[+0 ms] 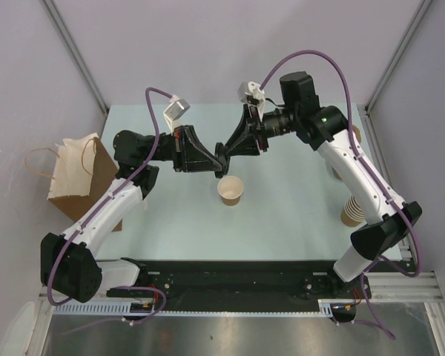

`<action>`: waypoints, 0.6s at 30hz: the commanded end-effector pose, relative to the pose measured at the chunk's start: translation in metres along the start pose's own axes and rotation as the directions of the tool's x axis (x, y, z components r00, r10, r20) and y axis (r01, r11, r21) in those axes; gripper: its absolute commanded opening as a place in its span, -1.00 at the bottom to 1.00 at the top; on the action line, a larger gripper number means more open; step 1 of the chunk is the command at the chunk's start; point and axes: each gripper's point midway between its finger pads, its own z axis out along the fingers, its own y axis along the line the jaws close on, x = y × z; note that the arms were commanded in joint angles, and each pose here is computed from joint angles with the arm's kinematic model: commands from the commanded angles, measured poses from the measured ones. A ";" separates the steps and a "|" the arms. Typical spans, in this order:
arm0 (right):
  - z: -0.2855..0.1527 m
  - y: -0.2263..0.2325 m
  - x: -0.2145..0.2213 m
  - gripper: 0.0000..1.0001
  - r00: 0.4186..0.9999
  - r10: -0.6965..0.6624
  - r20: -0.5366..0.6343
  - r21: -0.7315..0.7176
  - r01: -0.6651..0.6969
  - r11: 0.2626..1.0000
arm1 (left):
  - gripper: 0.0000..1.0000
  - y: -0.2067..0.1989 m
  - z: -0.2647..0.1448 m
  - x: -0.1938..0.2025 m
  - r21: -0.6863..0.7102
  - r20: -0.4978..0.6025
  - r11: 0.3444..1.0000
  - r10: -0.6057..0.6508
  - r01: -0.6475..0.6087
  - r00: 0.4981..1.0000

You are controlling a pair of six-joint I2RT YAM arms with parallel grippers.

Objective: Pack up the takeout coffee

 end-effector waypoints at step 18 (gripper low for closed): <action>-0.029 -0.018 -0.001 -1.00 0.997 0.074 0.018 0.125 -0.075 0.989 | 0.75 0.030 -0.020 -0.006 -0.150 0.026 0.988 0.038 -0.033 0.999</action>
